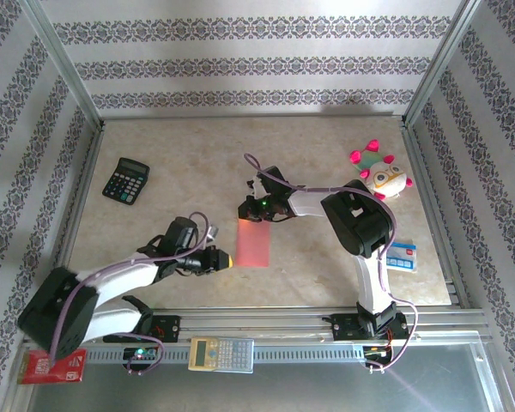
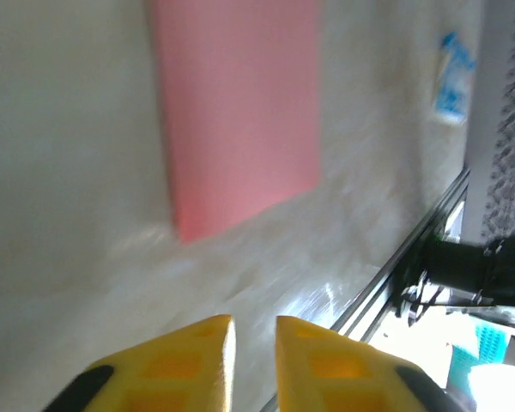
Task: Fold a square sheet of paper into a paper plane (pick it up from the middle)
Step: Fold the triangle a second time at the center of the table.
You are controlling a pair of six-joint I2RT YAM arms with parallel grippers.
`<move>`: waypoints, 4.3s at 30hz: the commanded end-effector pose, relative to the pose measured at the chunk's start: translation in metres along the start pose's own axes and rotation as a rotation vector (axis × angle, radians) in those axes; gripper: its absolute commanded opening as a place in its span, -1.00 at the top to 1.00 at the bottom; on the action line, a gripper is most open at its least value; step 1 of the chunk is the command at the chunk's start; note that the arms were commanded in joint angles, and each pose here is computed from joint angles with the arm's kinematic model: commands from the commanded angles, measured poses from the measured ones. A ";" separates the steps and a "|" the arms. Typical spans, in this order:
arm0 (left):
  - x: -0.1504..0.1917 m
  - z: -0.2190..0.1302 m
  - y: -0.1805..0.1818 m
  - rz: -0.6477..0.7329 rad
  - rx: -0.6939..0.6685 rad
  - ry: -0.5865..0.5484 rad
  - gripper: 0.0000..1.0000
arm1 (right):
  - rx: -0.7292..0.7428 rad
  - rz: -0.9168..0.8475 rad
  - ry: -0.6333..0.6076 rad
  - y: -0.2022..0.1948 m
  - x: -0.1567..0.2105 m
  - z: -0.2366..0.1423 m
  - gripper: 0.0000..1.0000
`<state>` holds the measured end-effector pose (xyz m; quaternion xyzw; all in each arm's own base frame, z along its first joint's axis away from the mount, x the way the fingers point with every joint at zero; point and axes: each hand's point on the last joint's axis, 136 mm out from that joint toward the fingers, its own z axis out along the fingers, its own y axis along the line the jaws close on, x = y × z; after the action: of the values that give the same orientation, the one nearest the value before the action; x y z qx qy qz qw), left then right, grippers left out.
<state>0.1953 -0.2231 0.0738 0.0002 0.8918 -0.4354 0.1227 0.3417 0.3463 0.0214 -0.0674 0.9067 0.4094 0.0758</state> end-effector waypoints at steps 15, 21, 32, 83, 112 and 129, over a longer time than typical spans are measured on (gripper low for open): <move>-0.062 0.058 0.007 0.069 -0.152 -0.008 0.89 | 0.197 0.078 -0.072 -0.019 0.113 -0.120 0.47; -0.053 0.079 0.029 0.033 -0.157 0.035 0.93 | 0.184 0.099 -0.083 -0.013 0.131 -0.104 0.42; -0.031 0.084 0.057 -0.016 -0.196 0.072 0.94 | 0.229 0.123 -0.035 -0.019 0.147 -0.069 0.43; -0.024 0.083 0.062 -0.001 -0.222 0.112 0.95 | 0.085 0.007 -0.208 0.009 0.110 -0.078 0.22; -0.027 0.084 0.059 0.007 -0.222 0.120 0.94 | 0.082 0.078 -0.217 -0.013 0.059 -0.070 0.26; -0.075 0.057 0.000 0.158 -0.161 -0.041 0.38 | 0.093 0.382 -0.195 -0.035 0.066 -0.074 0.95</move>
<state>0.2739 -0.2603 0.0320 0.0285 0.9227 -0.3609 0.1328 0.2814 0.2673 0.0270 0.1319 0.9123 0.3748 0.0991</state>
